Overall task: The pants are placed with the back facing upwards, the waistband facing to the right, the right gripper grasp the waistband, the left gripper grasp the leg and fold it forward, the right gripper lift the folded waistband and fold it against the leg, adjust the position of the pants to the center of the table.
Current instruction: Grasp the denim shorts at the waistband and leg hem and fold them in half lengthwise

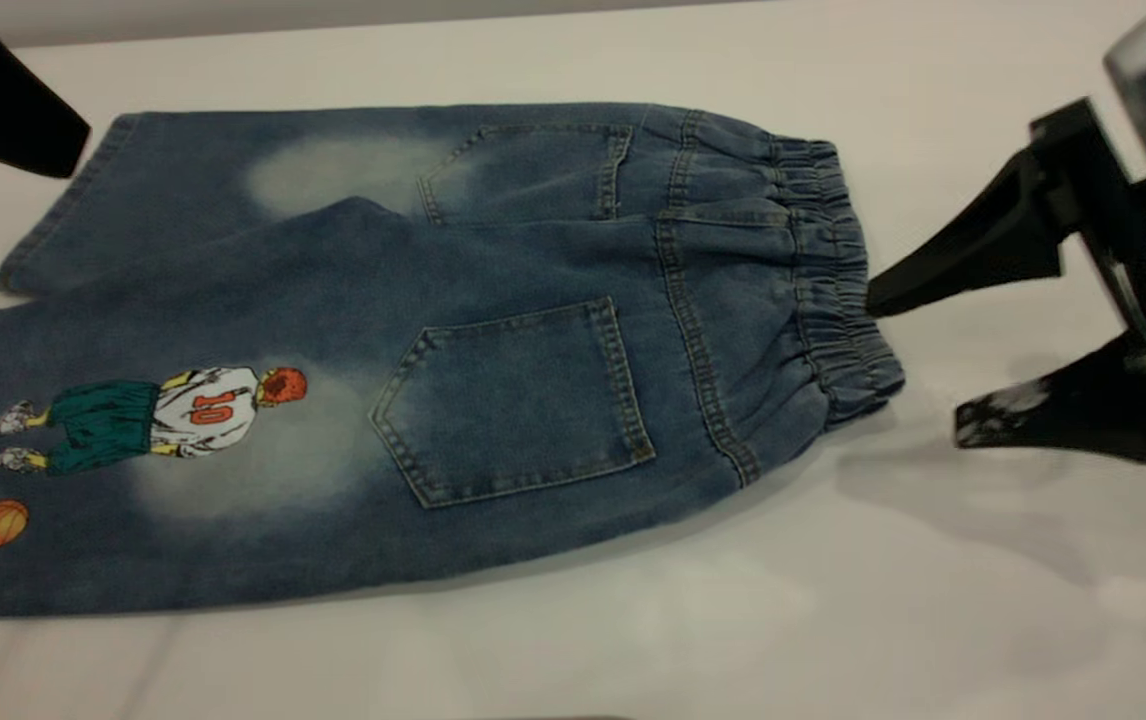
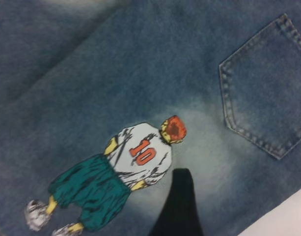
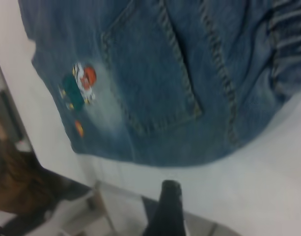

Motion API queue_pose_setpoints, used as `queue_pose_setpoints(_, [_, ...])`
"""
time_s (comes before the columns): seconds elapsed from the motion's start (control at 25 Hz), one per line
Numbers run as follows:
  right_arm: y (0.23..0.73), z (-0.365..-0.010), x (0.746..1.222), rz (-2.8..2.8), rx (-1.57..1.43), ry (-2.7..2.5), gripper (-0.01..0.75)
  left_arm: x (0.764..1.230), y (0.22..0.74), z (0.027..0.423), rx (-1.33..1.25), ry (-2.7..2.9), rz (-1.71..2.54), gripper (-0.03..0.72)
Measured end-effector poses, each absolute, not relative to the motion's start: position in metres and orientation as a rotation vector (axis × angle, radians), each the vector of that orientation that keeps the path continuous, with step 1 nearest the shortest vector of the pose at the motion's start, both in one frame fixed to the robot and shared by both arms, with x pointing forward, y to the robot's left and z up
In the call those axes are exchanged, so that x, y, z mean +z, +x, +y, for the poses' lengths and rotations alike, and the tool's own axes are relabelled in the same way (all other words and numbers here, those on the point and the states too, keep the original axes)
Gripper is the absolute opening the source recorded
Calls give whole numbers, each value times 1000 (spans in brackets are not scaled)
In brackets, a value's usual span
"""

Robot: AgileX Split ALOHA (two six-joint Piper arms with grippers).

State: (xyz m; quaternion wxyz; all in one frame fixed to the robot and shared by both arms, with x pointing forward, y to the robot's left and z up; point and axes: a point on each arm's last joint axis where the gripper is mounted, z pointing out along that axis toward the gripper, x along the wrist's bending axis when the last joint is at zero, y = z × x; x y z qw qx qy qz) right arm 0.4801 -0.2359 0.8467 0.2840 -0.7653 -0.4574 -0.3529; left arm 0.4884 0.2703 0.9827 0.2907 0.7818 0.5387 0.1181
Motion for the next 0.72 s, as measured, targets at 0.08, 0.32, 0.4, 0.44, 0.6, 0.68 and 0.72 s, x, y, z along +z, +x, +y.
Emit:
queue_pose_setpoints(0.08, [485, -235, 837, -1206, -939, -2042, 593, 978, 491, 269, 288, 2076, 1447, 582])
queue_pose_setpoints(0.32, [505, -236, 815, -1183, -926, -2050, 592, 975, 494, 268, 275, 2063, 1441, 582])
queue_pose_setpoints(0.4, [513, -236, 810, -1165, -922, -2065, 592, 975, 494, 268, 274, 2061, 1441, 580])
queue_pose_setpoints(0.44, [516, -237, 807, -1154, -915, -2072, 592, 975, 494, 268, 274, 2060, 1442, 580])
queue_pose_setpoints(0.6, [521, -237, 796, -1114, -882, -2085, 592, 975, 494, 267, 273, 2058, 1443, 580])
queue_pose_setpoints(0.68, [523, -236, 794, -1101, -887, -2072, 591, 975, 494, 267, 273, 2059, 1442, 580])
queue_pose_setpoints(0.72, [524, -235, 793, -1096, -891, -2065, 591, 975, 494, 267, 274, 2059, 1441, 580])
